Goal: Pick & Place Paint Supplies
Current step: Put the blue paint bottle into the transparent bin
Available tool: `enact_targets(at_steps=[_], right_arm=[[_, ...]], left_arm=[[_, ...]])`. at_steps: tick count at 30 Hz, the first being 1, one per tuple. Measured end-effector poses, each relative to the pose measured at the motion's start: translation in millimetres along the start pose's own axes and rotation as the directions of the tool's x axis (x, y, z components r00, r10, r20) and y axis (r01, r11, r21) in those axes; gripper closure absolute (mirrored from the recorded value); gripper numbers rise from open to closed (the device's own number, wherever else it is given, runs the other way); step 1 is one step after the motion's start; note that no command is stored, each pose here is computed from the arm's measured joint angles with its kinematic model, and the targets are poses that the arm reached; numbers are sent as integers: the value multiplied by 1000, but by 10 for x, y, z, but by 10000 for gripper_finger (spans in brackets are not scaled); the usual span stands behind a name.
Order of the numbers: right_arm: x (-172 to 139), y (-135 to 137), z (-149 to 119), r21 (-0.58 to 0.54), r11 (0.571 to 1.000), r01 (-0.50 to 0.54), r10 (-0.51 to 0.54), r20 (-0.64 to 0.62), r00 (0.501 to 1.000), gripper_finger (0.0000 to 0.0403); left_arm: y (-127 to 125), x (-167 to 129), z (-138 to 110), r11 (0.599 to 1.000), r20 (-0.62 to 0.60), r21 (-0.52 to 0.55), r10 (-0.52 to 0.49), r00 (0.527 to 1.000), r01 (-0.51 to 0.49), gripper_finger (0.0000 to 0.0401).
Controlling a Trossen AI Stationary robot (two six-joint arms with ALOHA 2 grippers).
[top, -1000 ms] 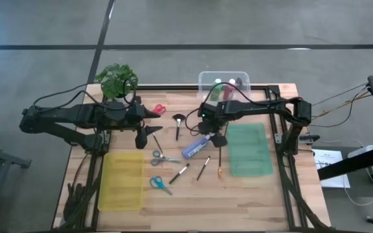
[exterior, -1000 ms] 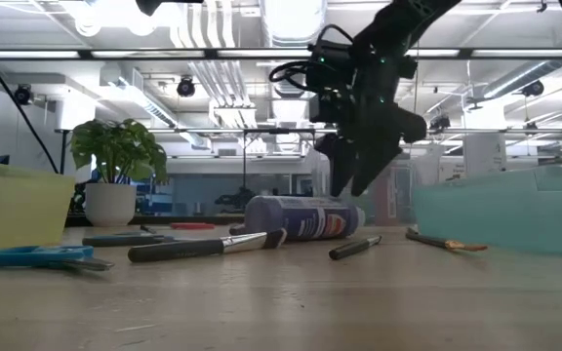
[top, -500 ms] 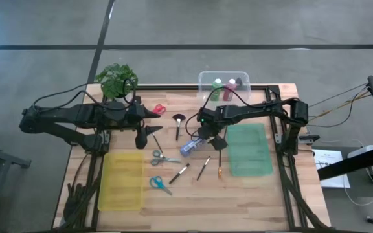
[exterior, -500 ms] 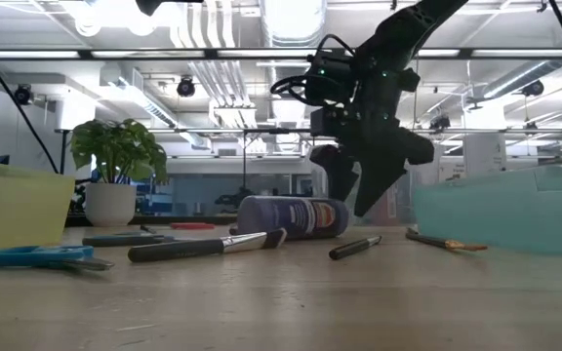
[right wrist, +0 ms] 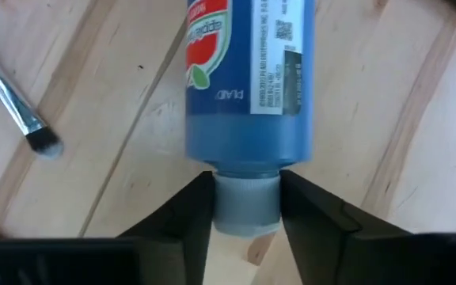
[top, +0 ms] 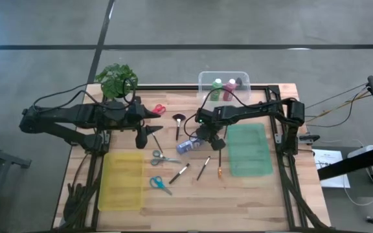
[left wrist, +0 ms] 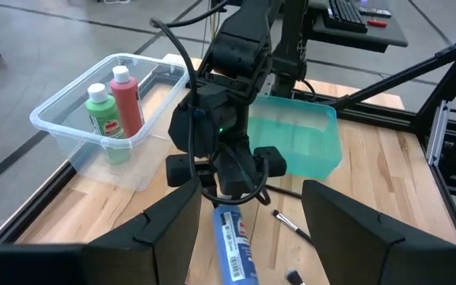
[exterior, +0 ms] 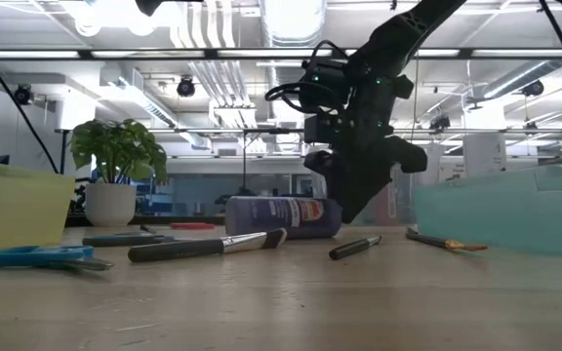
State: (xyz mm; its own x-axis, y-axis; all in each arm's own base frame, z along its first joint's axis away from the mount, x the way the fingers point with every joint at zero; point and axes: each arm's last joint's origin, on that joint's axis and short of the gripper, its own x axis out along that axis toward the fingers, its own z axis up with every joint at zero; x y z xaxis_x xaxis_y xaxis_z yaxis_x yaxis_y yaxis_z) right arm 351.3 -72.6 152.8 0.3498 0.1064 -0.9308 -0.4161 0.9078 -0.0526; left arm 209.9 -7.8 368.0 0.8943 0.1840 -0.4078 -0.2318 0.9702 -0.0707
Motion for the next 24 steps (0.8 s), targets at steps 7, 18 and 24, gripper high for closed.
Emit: enact_targets(at_steps=[7,18,24], right_arm=[[13,22,-6,35,999,-9,9,0,1000,292],[-304,60,91,135,991,-12,11,6,1000,292],[-686,121,176,148,989,-28,25,26,999,293]], left_arm=[[0,0,0,1000,0,0,0,1000,0,167],[-7,8,-4,1000,-7,0,-19,1000,19,167],[-49,112,-64,999,-74,-8,-34,997,34,171]])
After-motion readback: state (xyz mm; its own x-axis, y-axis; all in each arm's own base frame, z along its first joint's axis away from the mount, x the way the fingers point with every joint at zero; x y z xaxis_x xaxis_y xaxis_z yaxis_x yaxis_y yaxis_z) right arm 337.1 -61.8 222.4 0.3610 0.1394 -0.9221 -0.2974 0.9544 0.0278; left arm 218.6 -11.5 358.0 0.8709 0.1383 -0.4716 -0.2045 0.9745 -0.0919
